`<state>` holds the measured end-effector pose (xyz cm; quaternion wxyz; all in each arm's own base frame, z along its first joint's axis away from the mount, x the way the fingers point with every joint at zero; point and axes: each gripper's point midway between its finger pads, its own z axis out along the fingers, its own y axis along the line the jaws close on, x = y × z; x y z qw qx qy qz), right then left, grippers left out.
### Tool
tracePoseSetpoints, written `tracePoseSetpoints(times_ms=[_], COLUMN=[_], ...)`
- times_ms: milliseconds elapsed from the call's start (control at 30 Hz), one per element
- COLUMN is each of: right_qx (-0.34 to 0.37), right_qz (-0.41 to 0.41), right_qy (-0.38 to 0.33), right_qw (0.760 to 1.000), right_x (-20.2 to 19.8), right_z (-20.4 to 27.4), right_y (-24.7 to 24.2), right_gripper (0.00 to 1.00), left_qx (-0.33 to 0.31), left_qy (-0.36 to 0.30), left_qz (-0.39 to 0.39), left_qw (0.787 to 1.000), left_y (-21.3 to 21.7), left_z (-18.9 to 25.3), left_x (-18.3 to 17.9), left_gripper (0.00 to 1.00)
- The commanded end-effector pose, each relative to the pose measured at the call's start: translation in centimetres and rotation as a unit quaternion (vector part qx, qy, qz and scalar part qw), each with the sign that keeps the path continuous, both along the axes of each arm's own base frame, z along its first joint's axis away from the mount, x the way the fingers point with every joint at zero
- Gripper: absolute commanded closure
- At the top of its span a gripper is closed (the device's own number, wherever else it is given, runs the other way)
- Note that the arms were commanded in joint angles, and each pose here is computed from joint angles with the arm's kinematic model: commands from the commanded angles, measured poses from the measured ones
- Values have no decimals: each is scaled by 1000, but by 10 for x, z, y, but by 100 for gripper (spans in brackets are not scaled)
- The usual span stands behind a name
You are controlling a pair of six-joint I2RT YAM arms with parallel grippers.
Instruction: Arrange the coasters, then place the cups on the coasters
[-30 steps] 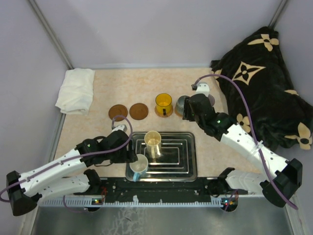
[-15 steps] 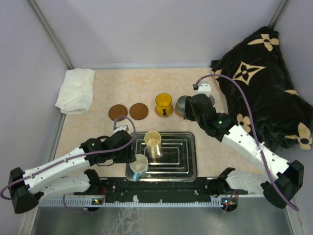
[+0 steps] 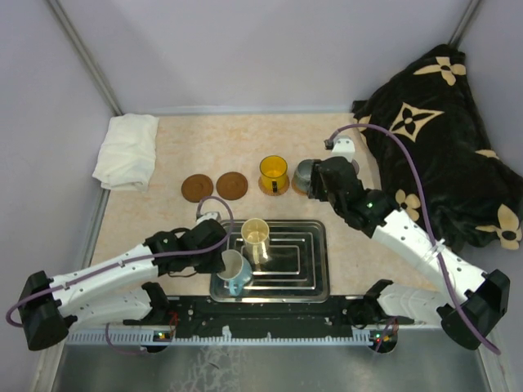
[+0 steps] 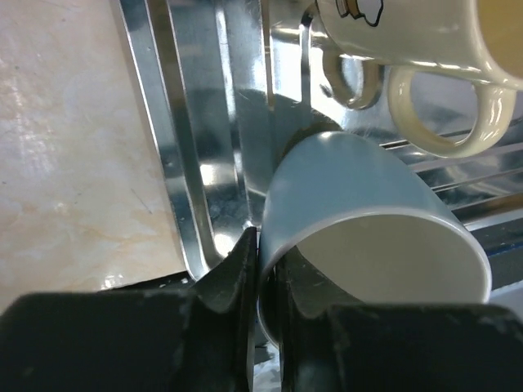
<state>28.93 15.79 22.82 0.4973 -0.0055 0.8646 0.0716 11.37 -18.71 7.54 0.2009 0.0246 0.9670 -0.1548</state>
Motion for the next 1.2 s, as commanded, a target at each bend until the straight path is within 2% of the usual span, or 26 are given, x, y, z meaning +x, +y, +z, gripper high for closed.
tracePoseSetpoints(times_ms=[0,100,300,500,567,633,800,1033,1167], right_qx=[12,13,15,23,26,30,30,26,26], right_qz=[-12,-13,-13,-8,-5,-3,-2,-3,0], right_qy=[-37,-38,-37,-41,-41,-39,-35,-36,-34], right_qw=[999,999,999,999,999,999,999,999,999], right_x=[2,4,5,5,6,6,6,4,4], right_z=[24,23,21,21,19,18,14,12,14], right_y=[-5,-4,-2,1,3,4,5,2,4], right_gripper=[50,50,50,50,50,51,52,52,52], left_qx=[-9,-8,21,83,111,141,186,163,136], left_qy=[-12,-25,-45,-84,-114,-138,-153,-186,-183], left_qz=[3,9,13,26,27,30,57,64,29], left_qw=[1000,1000,999,993,987,980,969,967,973], left_y=[-5,-4,3,15,18,22,47,68,54], left_z=[3,14,42,71,80,88,99,108,108], left_x=[4,9,17,38,53,71,128,209,250], left_gripper=[90,94,94,95,95,90,84,84,85])
